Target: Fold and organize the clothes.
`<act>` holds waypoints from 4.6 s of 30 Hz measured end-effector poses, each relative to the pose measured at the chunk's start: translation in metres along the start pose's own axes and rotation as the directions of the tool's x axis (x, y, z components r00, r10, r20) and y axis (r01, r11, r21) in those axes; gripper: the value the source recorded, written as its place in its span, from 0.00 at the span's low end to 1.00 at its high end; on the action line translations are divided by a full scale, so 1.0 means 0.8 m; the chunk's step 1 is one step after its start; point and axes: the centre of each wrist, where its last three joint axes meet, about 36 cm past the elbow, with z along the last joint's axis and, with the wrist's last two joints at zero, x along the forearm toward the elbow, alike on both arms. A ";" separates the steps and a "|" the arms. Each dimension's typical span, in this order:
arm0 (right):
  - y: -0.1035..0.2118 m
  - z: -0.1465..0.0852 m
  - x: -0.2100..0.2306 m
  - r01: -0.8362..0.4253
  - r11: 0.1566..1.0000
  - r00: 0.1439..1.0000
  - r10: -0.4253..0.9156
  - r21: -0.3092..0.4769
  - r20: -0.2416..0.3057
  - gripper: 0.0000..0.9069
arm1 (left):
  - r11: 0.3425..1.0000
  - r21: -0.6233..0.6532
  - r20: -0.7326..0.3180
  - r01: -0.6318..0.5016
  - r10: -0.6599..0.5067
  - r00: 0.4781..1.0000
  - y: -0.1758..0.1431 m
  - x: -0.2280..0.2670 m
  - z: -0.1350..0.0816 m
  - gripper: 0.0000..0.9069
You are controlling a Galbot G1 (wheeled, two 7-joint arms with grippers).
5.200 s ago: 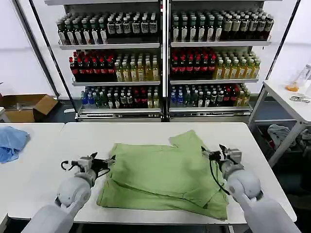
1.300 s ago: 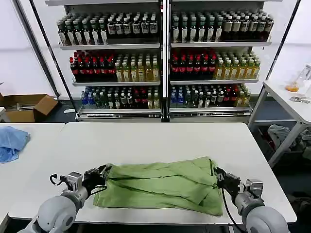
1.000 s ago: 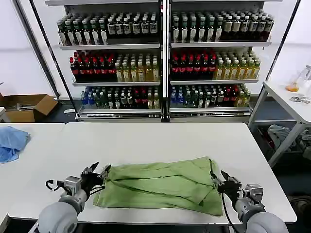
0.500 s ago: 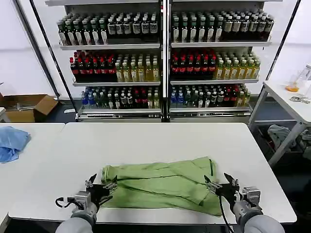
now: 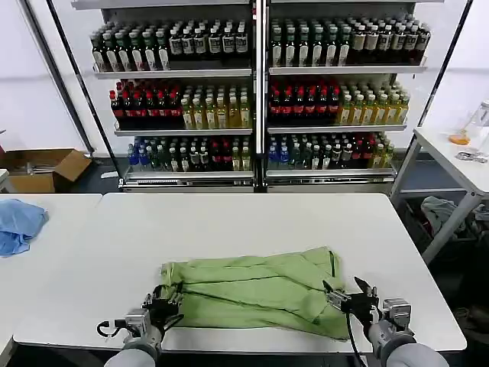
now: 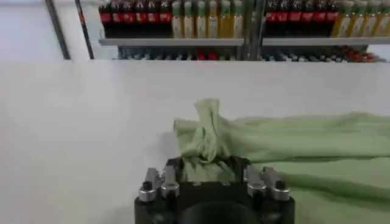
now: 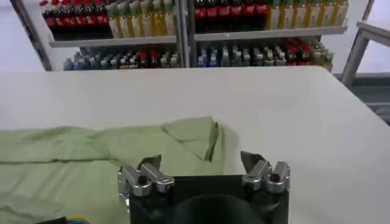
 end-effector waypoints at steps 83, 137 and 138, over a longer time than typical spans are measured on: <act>0.002 -0.020 -0.033 0.024 1.000 0.999 -0.025 0.015 0.038 1.00 | 0.851 0.245 0.129 -0.465 0.447 0.885 -0.032 0.034 -0.101 1.00; -0.002 -0.024 -0.029 0.004 1.000 0.999 -0.006 0.024 0.047 1.00 | 0.843 0.491 0.057 -0.218 0.219 0.974 0.095 -0.061 -0.028 0.02; -0.002 -0.025 -0.028 0.005 1.000 0.999 -0.006 0.025 0.048 1.00 | 0.834 0.504 0.062 -0.223 0.223 0.973 0.095 -0.061 -0.028 0.02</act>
